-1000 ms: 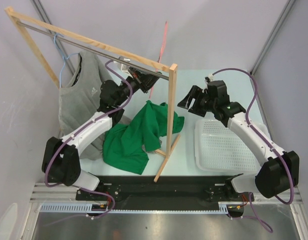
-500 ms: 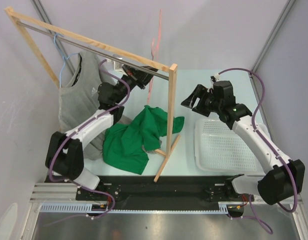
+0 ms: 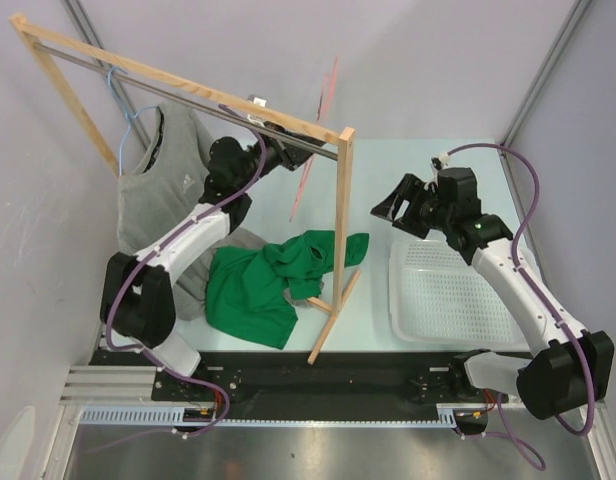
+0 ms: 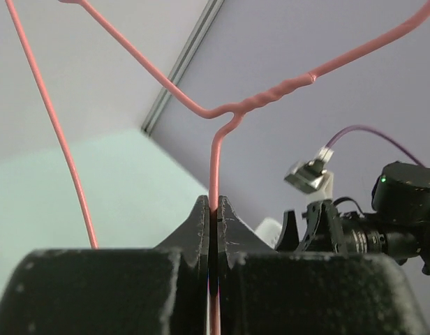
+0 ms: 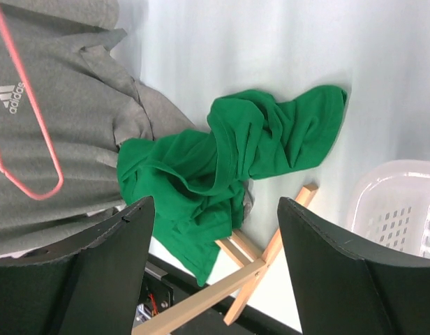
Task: Remove the t-shirt from the hanger
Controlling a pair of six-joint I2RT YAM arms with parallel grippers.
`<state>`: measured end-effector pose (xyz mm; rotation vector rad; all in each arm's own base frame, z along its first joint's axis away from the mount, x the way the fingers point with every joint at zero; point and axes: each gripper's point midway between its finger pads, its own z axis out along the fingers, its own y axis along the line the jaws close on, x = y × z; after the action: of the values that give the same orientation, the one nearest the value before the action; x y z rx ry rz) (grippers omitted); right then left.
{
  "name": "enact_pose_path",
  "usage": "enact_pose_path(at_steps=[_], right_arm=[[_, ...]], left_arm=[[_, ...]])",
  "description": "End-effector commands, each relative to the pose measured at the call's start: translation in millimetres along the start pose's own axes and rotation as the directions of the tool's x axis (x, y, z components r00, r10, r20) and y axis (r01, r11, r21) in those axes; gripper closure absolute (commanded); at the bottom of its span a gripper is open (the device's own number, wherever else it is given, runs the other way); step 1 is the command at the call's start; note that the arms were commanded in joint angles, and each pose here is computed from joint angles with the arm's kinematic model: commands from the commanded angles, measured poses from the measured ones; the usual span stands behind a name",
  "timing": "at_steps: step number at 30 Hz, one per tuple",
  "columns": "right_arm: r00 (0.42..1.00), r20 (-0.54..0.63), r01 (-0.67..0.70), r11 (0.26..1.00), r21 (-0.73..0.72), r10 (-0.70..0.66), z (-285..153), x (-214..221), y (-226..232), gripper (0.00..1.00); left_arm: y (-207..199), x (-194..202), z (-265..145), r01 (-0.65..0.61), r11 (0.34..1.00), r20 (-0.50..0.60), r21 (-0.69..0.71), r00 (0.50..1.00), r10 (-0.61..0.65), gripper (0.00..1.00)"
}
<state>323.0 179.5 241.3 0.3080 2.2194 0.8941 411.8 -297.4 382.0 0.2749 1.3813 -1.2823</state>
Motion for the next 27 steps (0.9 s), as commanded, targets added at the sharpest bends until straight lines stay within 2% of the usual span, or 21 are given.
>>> enact_pose_path(at_steps=[1,2,3,5,11,12,18,21,22,24,25,27], right_arm=[[0.999,0.024,0.036,0.998,-0.047,-0.035,-13.6,-1.1,9.7,0.24],[0.999,0.029,0.038,0.998,-0.044,-0.037,-14.9,-1.7,8.5,0.24],[0.999,0.032,0.039,0.998,-0.043,-0.037,-16.6,-1.7,7.6,0.24],[0.999,0.041,0.033,0.998,-0.045,-0.031,-19.9,0.0,6.3,0.24],[0.998,0.052,0.033,0.998,-0.059,-0.03,-28.4,3.7,6.9,0.24],[0.998,0.047,0.031,0.998,-0.053,-0.028,-29.5,5.4,5.5,0.24],[0.995,0.09,0.039,0.997,-0.065,-0.033,-46.9,3.9,8.9,0.24],[0.993,0.116,0.041,0.997,-0.071,-0.032,-54.9,-1.2,14.3,0.24],[0.992,0.12,0.04,0.996,-0.079,-0.03,-57.2,-2.4,17.1,0.24],[0.991,0.132,0.04,0.995,-0.096,-0.028,-64.0,-3.9,22.9,0.24],[0.99,0.138,0.036,0.994,-0.099,-0.022,-66.0,-4.5,23.5,0.24],[0.988,0.154,0.036,0.994,-0.108,-0.019,-74.0,-4.6,26.1,0.24]], left_arm=[[-3.3,21.7,-31.2,0.097,0.989,-0.139,-0.112,0.984,-0.112,1.0],[-17.0,15.4,-40.1,0.102,0.99,-0.126,-0.094,0.986,-0.113,1.0],[-11.9,34.9,-52.7,0.127,0.985,-0.152,-0.116,0.978,-0.144,1.0],[-22.0,40.0,-75.5,0.13,0.983,-0.152,-0.133,0.977,-0.15,1.0],[-50.4,39.1,-130.0,0.068,0.982,-0.121,-0.176,0.989,-0.091,1.0],[-65.1,28.3,-139.8,0.046,0.986,-0.09,-0.161,0.994,-0.061,1.0],[-84.8,37.5,-184.0,0.042,0.981,-0.073,-0.189,0.996,-0.056,1.0],[-107.6,36.7,-195.2,0.031,0.993,-0.077,-0.117,0.996,-0.04,1.0],[-126.9,24.3,-197.7,0.005,0.999,-0.033,-0.044,0.999,-0.006,1.0],[-148.2,25.4,-203.1,-0.015,0.997,-0.023,0.071,1.0,0.016,1.0],[-166.4,13.1,-205.4,-0.047,0.988,0.033,0.148,0.999,0.042,1.0],[-183.3,9.5,-211.0,-0.08,0.971,0.058,0.225,0.996,0.068,1.0]])
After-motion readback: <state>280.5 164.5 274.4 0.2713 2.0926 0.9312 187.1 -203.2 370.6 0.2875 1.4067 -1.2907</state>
